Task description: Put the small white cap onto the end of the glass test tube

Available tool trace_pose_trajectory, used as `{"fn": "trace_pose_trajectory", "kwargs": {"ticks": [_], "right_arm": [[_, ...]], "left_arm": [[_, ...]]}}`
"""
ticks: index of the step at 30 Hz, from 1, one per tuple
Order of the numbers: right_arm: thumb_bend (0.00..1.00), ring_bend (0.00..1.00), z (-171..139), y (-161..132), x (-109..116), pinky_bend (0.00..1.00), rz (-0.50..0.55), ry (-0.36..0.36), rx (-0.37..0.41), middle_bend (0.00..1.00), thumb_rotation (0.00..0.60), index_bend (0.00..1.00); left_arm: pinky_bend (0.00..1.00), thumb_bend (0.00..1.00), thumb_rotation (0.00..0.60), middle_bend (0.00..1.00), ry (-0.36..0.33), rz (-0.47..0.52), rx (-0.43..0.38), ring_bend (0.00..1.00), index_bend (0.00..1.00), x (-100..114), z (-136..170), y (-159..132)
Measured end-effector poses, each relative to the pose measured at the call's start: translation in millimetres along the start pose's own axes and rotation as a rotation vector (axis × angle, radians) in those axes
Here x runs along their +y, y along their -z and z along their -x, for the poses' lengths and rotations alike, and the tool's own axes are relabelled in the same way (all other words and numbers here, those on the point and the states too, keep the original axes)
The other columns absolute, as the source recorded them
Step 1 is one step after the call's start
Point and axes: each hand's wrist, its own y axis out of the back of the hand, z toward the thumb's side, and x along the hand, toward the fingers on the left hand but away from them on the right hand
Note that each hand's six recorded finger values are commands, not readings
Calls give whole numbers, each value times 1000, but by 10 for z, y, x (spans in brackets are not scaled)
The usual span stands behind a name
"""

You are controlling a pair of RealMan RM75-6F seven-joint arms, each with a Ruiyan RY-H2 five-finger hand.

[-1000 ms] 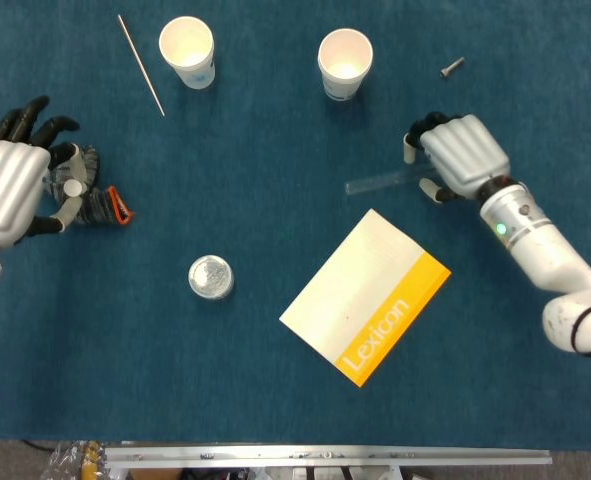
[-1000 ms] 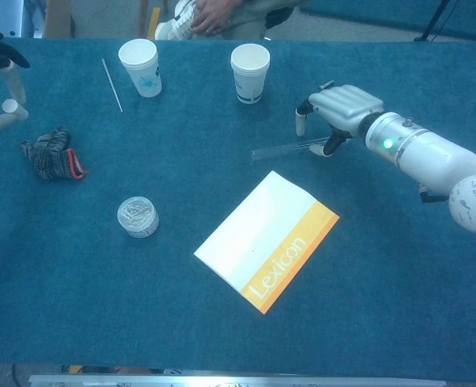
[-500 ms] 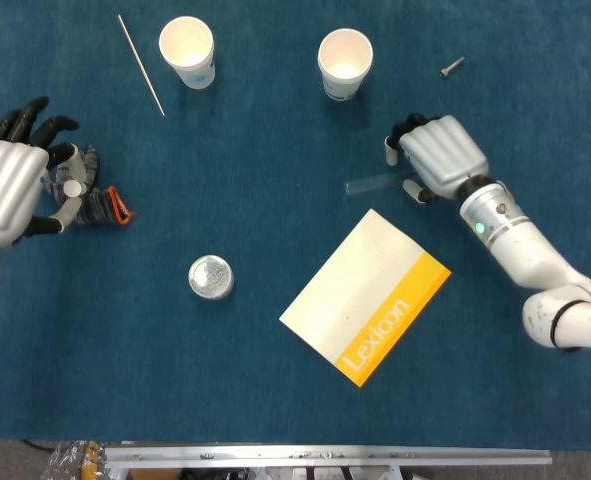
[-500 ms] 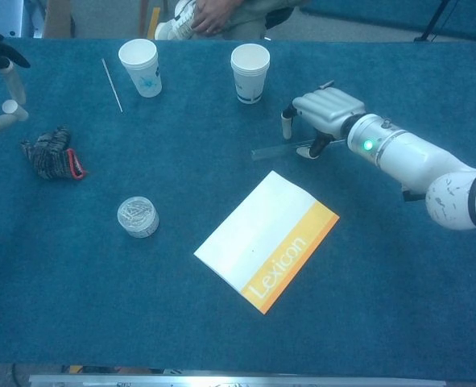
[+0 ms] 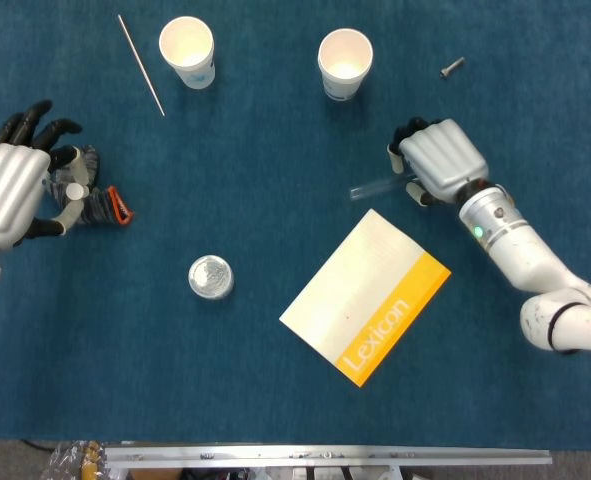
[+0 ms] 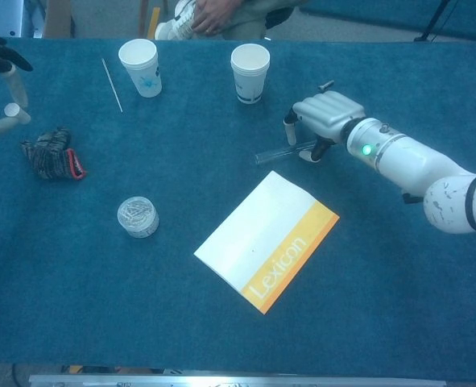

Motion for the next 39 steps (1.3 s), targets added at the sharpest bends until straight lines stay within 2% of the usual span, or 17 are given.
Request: {"fn": "trace_pose_trajectory", "kwargs": {"ticks": [26,34,39], "right_arm": [[268,214,30,-27,-58,384,-42,-8,-6,320,600,518],[284,214,15,-20,-17,383,-14,8,-13,326,600,604],[296,214,-29,-9,43,383,62,25,-17,337,600,622]], "left_arm": [[0,351,600,186,13,24,-9,0,544,-61,-17,7],[0,351,600,186,13,33,-7,0,545,-71,-13,15],[0,351,600,186,2,39,-8,0,545,-33,-25,15]]}}
